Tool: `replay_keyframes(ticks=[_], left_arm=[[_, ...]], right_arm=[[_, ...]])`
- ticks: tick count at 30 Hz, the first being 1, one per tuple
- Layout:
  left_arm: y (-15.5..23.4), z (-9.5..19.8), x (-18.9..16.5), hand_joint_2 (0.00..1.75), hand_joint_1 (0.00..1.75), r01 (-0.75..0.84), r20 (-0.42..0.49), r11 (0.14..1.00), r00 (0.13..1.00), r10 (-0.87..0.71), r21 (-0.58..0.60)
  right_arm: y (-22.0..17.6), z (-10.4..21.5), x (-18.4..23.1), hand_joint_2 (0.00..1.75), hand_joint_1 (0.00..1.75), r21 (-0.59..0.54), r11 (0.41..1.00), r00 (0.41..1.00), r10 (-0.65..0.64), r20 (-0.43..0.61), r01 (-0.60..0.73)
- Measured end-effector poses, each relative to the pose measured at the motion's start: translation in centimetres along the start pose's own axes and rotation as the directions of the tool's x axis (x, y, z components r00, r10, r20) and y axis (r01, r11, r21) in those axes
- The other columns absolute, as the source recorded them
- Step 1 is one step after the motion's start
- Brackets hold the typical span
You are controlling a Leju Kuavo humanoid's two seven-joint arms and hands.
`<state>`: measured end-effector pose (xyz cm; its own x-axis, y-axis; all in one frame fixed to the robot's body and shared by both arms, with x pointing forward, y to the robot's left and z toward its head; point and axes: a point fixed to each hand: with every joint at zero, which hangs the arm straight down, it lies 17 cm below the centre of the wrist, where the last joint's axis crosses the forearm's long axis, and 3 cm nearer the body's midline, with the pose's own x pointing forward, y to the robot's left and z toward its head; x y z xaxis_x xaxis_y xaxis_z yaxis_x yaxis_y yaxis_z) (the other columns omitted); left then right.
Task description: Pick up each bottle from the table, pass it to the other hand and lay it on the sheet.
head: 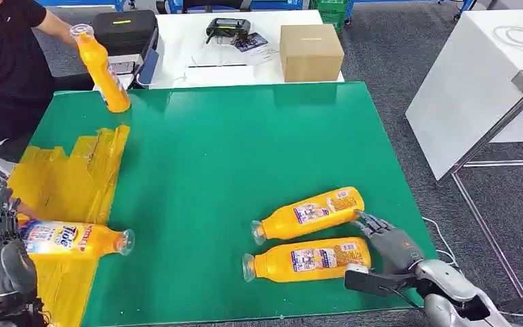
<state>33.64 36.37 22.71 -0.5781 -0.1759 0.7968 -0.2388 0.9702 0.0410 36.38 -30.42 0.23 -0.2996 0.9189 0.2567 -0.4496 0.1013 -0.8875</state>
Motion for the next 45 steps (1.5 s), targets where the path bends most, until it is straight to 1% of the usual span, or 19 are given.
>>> replay_keyframes(ticks=[5, 28, 38, 41, 45], left_arm=[[-0.1, 0.0, -0.2, 0.00, 0.00, -0.013, -0.003, 1.000, 1.000, 0.013, -0.002], [-0.1, 0.0, -0.4, 0.00, 0.00, -0.017, -0.006, 1.000, 1.000, 0.017, 0.000], [0.1, 0.0, -0.4, 0.00, 0.00, -0.028, -0.005, 1.000, 1.000, 0.028, 0.007], [0.1, 0.0, -0.6, 0.00, 0.00, -0.030, -0.010, 1.000, 0.999, 0.030, 0.008], [0.1, 0.0, -0.6, 0.00, 0.00, -0.036, -0.015, 0.999, 0.999, 0.036, 0.011]], right_arm=[[1.2, -0.2, 1.1, 1.75, 0.00, 0.024, 1.000, 1.000, -0.020, 0.023, 0.019], [1.7, -0.5, 1.9, 1.75, 0.00, 0.042, 0.999, 0.999, -0.022, 0.045, 0.020], [2.8, 0.6, 2.6, 1.75, 0.00, 0.069, 0.997, 0.997, -0.039, 0.072, 0.034], [2.8, 0.9, 3.3, 1.75, 0.00, 0.058, 0.998, 0.994, -0.042, 0.097, 0.037], [2.8, 0.0, 6.0, 1.75, 0.00, 0.034, 0.998, 0.987, -0.062, 0.148, 0.057]])
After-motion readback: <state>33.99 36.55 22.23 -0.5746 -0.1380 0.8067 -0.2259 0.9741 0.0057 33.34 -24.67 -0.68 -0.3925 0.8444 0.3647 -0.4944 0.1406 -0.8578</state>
